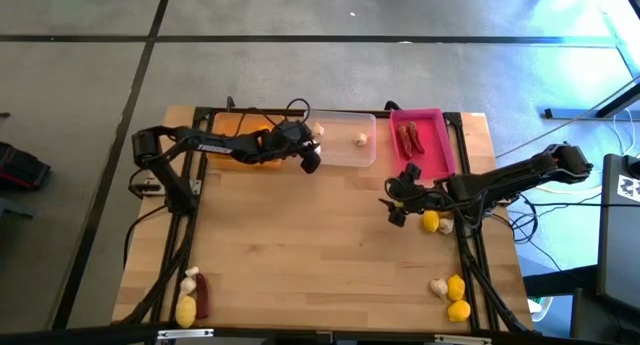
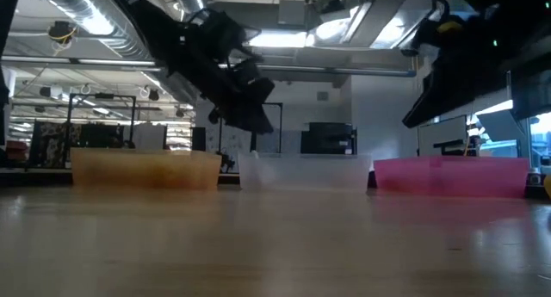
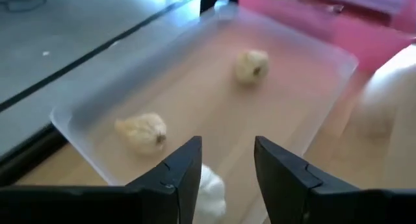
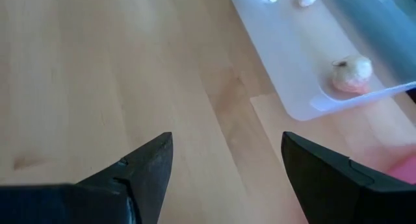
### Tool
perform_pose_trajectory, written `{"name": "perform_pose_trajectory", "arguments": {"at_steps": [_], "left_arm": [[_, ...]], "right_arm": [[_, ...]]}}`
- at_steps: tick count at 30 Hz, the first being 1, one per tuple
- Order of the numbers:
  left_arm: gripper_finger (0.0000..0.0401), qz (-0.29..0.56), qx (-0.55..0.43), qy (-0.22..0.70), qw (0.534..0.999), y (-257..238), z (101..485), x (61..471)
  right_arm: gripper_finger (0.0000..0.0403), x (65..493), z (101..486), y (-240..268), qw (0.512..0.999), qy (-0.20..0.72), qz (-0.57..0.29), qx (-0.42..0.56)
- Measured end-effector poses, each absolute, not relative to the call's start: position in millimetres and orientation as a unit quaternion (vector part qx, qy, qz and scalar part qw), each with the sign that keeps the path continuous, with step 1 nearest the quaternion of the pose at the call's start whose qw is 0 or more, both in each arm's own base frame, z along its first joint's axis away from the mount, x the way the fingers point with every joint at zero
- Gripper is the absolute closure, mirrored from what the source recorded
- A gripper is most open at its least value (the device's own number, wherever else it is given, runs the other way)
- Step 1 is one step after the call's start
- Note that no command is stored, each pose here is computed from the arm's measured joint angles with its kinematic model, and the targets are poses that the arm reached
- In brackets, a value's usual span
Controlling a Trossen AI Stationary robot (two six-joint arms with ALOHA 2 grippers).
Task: Sort produce into baskets
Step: Put the yellow lemon into the orange bin
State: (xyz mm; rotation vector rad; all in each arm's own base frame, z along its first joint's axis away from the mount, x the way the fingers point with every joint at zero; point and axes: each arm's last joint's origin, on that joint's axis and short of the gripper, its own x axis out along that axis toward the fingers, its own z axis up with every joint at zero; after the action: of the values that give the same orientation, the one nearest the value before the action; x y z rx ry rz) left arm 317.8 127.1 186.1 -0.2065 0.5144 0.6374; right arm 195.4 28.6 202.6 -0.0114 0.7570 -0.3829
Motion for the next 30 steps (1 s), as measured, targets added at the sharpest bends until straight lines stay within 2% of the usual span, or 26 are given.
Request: {"name": "perform_pose_trajectory", "arguments": {"at_steps": [7,16,25,30], "left_arm": [[0.0264,0.295,-0.094,0.249,0.918,116,195,317],[0.0264,0.265,-0.086,0.253,0.927,95,195,324],[0.0264,0.224,-0.055,0.261,0.937,71,195,330],[0.0264,0.215,-0.049,0.262,0.939,65,195,331]], "right_arm": [[0.0123,193,227,31,0.892,0.426,-0.151,0.014],[0.0123,176,253,34,0.829,0.536,-0.111,0.112],[0.0123,152,237,34,0.725,0.646,-0.141,0.195],[0.0123,145,226,33,0.689,0.668,-0.173,0.222]]}}
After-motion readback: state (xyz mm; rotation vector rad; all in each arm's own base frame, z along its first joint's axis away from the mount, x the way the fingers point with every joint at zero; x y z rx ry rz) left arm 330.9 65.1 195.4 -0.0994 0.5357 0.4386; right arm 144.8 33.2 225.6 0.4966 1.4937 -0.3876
